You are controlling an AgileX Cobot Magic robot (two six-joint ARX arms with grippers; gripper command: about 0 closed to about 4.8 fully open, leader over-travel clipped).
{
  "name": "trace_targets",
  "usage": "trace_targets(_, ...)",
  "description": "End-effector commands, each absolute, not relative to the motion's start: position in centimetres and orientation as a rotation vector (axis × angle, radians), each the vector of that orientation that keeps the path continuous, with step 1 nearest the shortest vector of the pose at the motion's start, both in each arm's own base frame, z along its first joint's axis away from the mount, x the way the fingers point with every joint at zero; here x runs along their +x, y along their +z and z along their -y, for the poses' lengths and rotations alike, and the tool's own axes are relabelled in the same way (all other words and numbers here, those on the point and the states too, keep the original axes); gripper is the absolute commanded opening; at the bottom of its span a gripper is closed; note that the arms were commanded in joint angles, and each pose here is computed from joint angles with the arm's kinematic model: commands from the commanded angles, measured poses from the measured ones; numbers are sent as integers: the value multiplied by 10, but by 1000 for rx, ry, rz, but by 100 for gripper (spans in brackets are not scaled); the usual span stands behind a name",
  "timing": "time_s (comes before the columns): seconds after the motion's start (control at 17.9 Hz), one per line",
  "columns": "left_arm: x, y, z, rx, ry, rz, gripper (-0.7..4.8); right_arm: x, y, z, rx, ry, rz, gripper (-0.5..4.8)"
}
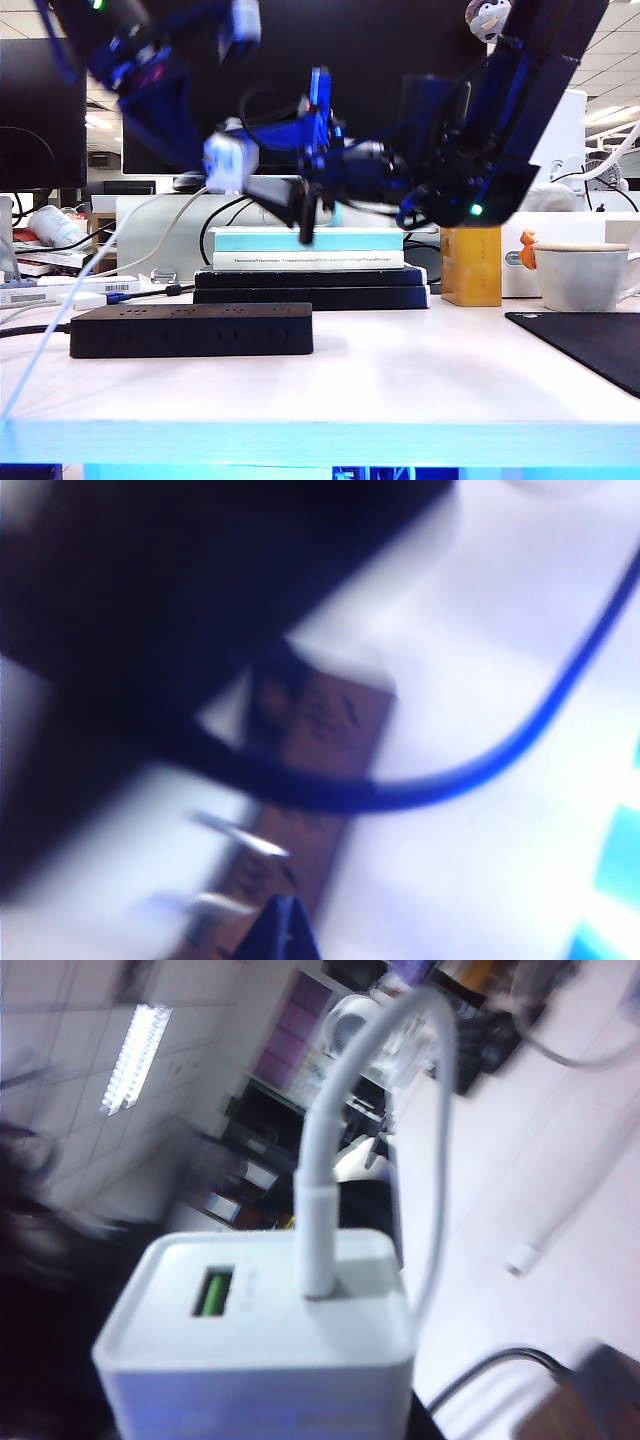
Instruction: Plug the white charger into the left socket.
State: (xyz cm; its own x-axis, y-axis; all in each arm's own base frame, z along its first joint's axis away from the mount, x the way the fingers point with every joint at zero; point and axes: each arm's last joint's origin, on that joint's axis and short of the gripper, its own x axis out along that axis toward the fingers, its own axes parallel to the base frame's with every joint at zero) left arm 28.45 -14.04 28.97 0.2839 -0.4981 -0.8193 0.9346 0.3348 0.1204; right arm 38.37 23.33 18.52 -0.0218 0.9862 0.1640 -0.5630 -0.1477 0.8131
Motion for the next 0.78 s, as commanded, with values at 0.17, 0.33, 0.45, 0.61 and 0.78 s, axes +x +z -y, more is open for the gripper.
trace_targets(0.17, 281, 295, 139, 678, -1081, -752, -6, 382, 196, -233, 798, 1576, -535, -5)
trace_targets(0.33, 275, 306, 136, 685, -1051, -723, -6, 381, 195, -233, 510, 1650, -268, -5)
trace_targets(0.45, 272, 316, 129, 717, -892, -734, -6, 378, 193, -233, 318, 1738, -133, -5)
trace_targets(0.61, 272, 323, 122, 675, -844, -716, -6, 378, 189, -232, 266, 1751, -95, -5)
trace_targets(0.78, 273, 324, 123, 640, -856, -703, -6, 377, 173, -229, 235, 1685, -88, -5)
